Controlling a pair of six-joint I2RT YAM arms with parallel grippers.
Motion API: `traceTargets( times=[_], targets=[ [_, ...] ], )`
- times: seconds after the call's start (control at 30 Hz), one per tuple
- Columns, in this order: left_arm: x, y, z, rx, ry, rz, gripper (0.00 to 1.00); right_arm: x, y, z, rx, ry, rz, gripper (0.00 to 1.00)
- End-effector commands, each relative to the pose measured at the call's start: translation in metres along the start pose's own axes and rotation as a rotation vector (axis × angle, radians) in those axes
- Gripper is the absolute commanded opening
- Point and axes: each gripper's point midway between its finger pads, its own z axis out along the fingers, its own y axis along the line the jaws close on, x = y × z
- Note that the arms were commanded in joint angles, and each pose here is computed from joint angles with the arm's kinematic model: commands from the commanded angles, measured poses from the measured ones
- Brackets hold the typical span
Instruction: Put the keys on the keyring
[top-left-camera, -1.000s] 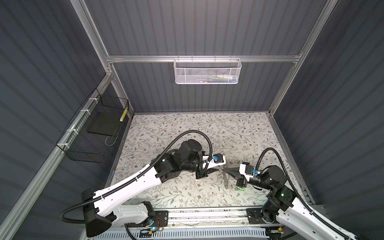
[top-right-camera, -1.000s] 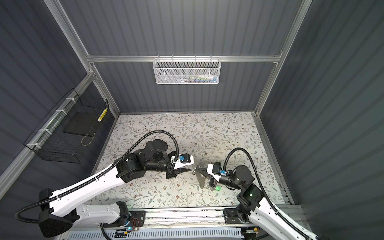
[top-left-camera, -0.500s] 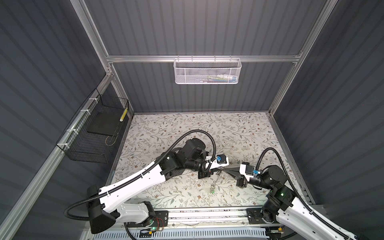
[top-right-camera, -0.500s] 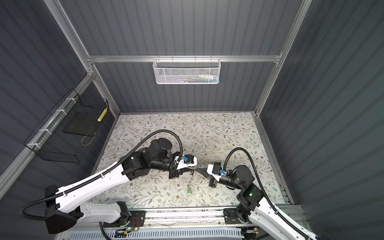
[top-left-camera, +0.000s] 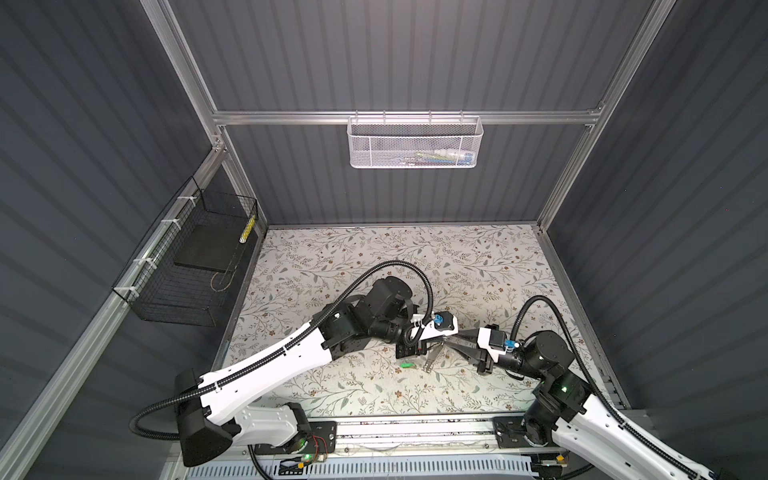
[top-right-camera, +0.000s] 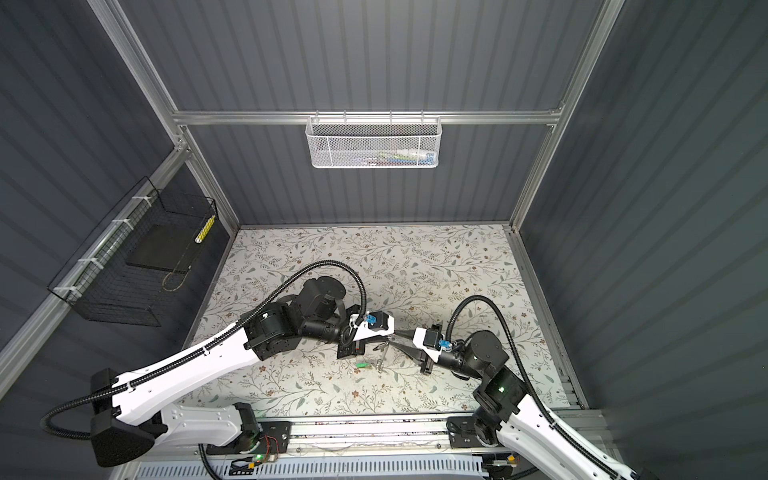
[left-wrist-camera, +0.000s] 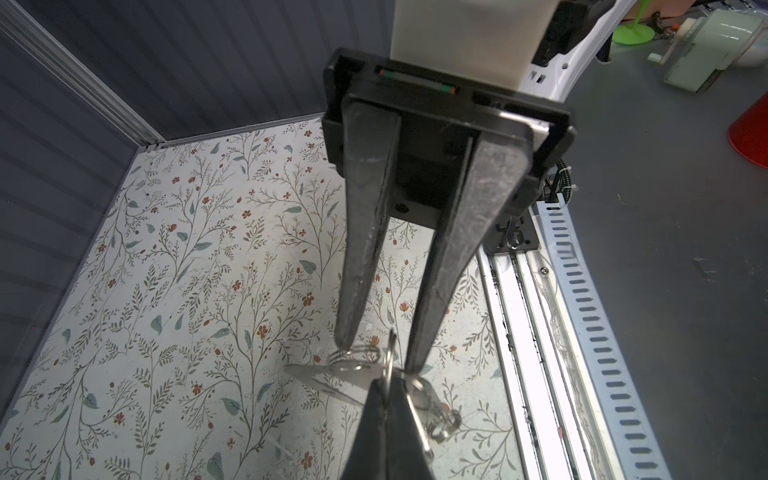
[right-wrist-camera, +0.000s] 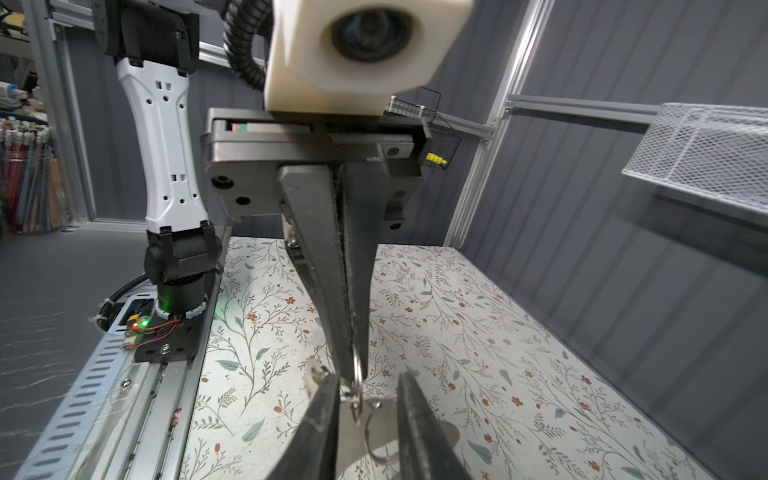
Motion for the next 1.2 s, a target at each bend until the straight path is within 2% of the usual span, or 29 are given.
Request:
traceTargets(
  times=[0.0, 0.07, 0.27, 0.5, 0.8, 1.17],
  targets=[
    [0.001, 0.01, -0.003, -0.032, 0.077, 0.014, 0.0, 0.004, -0.017, -0.005, 0.104, 0.054, -0.012, 0.37],
    [0.011, 0.011, 0.0, -0.014, 0.156, 0.003, 0.0, 0.002, -0.022, -0.007, 0.137, 0.069, -0.027, 0.41],
    [0.009, 0.02, 0.0, -0.002, 0.239, 0.007, 0.0, -0.001, -0.026, -0.01, 0.157, 0.097, -0.051, 0.44],
    [0.01, 0.021, 0.005, 0.013, 0.262, 0.012, 0.0, -0.001, -0.034, -0.008, 0.193, 0.101, -0.049, 0.36],
    [0.004, 0.021, 0.007, 0.024, 0.248, 0.016, 0.0, -0.002, -0.024, 0.002, 0.113, 0.073, -0.019, 0.28],
    [0.006, 0.025, 0.009, 0.009, 0.261, 0.012, 0.0, -0.001, -0.021, 0.005, 0.091, 0.067, -0.007, 0.28]
  ],
)
